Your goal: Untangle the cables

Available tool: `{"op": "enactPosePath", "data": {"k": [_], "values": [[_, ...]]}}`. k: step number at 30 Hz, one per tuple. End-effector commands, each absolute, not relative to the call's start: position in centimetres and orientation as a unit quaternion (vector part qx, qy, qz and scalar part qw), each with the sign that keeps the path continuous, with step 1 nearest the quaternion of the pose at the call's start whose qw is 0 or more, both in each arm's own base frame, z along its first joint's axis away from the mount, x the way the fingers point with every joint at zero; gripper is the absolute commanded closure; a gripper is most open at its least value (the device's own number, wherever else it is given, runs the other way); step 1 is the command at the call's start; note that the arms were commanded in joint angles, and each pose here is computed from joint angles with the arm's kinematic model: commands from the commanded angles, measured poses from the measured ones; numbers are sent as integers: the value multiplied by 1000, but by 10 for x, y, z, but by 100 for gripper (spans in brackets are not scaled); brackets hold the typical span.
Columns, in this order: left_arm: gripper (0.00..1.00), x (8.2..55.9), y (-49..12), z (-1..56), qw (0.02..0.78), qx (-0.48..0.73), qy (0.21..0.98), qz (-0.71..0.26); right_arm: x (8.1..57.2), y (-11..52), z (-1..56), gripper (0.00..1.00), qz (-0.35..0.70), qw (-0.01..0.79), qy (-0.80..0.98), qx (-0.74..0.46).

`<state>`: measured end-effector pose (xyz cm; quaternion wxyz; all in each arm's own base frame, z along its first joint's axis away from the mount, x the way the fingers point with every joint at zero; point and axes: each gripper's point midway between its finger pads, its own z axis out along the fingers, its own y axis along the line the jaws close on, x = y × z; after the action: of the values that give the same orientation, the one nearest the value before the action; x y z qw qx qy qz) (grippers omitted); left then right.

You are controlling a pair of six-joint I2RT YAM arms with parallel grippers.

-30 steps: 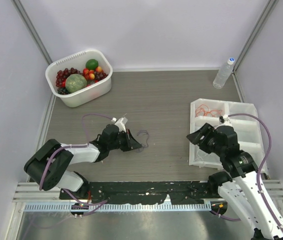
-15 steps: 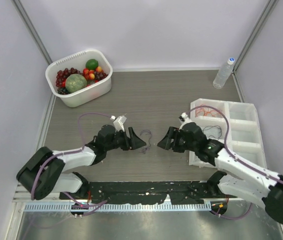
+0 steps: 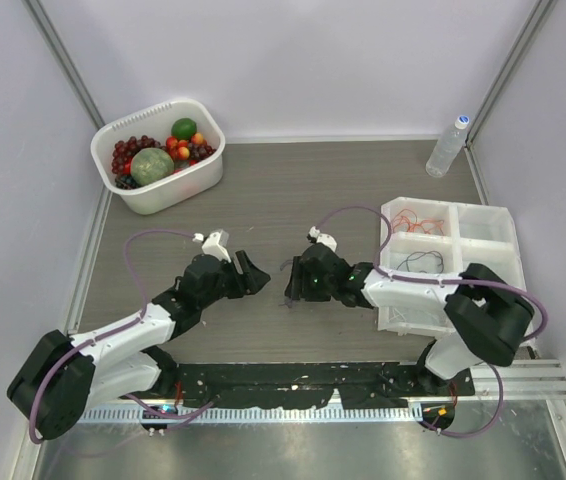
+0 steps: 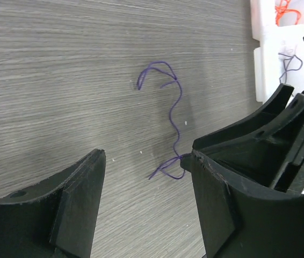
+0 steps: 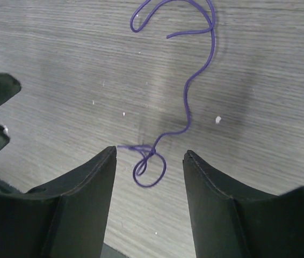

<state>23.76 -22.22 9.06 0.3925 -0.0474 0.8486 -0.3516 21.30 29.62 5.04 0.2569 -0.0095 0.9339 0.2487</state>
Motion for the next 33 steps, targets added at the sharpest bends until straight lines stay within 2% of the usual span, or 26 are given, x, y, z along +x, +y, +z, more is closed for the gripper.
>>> {"op": "enactPosePath", "data": {"k": [1,3,5,7,8,12,15,21,27,33], "values": [[32,248,-214,94,414,-53,848,-327,227,319,55,44,264,283,922,13],[32,248,-215,95,414,-52,847,-329,226,327,50,49,274,280,920,19],[32,248,-216,95,414,-51,846,-332,227,329,45,60,277,279,919,24],[32,247,-216,96,414,-52,845,-334,230,323,42,83,262,287,921,30],[32,247,-216,95,414,-51,846,-333,232,319,43,98,251,292,923,31],[33,248,-215,97,417,-51,844,-333,229,308,65,99,240,303,922,23],[32,247,-216,97,417,-49,843,-336,229,291,106,99,244,341,907,28],[32,246,-218,98,416,-47,842,-341,227,215,166,99,187,437,877,73],[33,246,-219,97,415,-47,841,-344,208,132,194,99,118,487,856,128],[32,246,-220,97,416,-47,839,-347,186,75,208,99,99,510,830,201]]}}
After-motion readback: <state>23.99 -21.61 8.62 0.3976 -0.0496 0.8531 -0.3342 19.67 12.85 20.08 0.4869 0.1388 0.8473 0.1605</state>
